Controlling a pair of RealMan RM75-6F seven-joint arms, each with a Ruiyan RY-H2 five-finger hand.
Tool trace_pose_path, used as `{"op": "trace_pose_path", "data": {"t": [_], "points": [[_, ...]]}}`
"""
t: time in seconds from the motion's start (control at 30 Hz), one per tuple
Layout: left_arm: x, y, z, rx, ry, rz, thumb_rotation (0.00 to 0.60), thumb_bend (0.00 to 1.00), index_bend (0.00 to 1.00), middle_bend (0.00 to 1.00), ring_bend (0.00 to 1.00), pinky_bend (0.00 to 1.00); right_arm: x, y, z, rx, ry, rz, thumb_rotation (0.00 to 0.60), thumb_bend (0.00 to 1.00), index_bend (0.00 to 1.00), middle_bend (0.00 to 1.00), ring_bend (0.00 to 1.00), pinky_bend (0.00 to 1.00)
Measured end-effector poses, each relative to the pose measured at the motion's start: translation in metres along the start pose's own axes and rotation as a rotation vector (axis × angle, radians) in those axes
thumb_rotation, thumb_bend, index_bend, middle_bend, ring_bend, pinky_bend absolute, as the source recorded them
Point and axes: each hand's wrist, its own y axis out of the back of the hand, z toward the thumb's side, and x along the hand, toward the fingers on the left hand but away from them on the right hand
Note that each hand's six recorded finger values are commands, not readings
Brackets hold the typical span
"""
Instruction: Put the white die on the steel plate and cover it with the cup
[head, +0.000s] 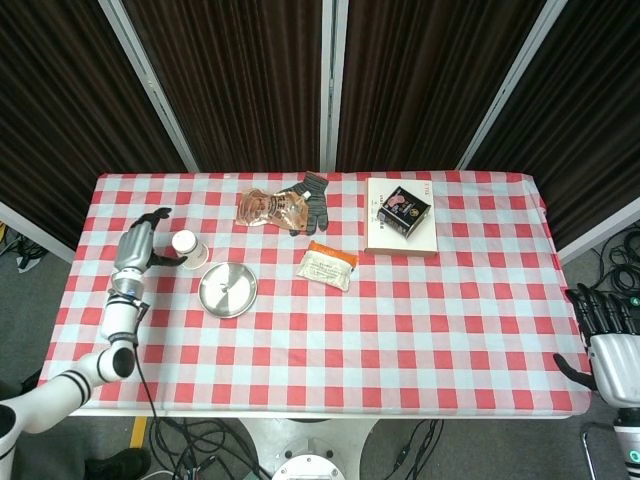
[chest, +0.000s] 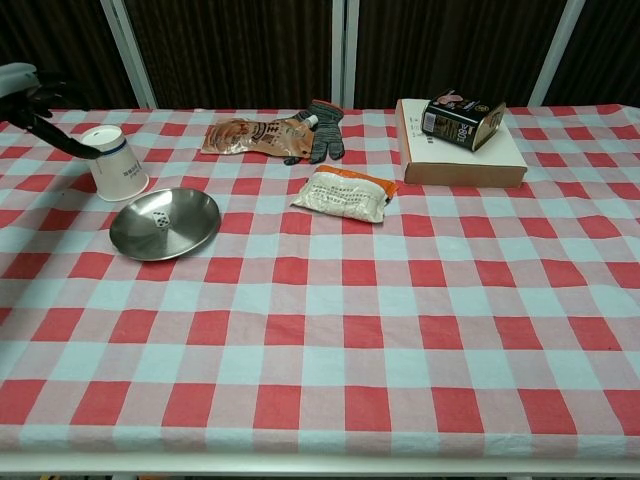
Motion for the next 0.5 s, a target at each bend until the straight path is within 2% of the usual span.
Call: {"op": "trace_pose_path", "data": {"t": [0.13,0.17,0.23,0.37,0.5], "points": [[-0.029,0.032,-0.020,0.118,-0.051,0.066,0.600,0.10,0.14,0.17,0.09,0.11,-0.001,0.000,-0.003,-0.001,-0.007,0.000,0.600,0.11,0.03,0.00,0.00,0.00],[-0.046,0.042,-0.031,0.156,-0.055,0.085,0.600,0.10,0.14,0.17,0.09,0.11,-0.002,0.000,-0.002,-0.002,-0.004,0.001,0.600,0.11,0.03,0.00,0.00,0.00],[-0.064,0.049,-0.044,0.188,-0.054,0.101,0.600,0.10,0.15,0.17,0.09,0.10,-0.004,-0.001,-0.001,-0.004,0.004,0.001,0.600,0.11,0.03,0.00,0.00,0.00],[-0.123,0.068,-0.078,0.293,-0.033,0.138,0.600,0.10,0.15,0.17,0.09,0.09,-0.007,-0.001,0.004,-0.004,0.022,0.001,0.600,0.11,0.03,0.00,0.00,0.00],[-0.180,0.075,-0.104,0.337,0.014,0.146,0.600,0.10,0.15,0.17,0.09,0.09,-0.007,-0.001,0.009,0.005,0.035,0.000,0.600,0.11,0.03,0.00,0.00,0.00]]}}
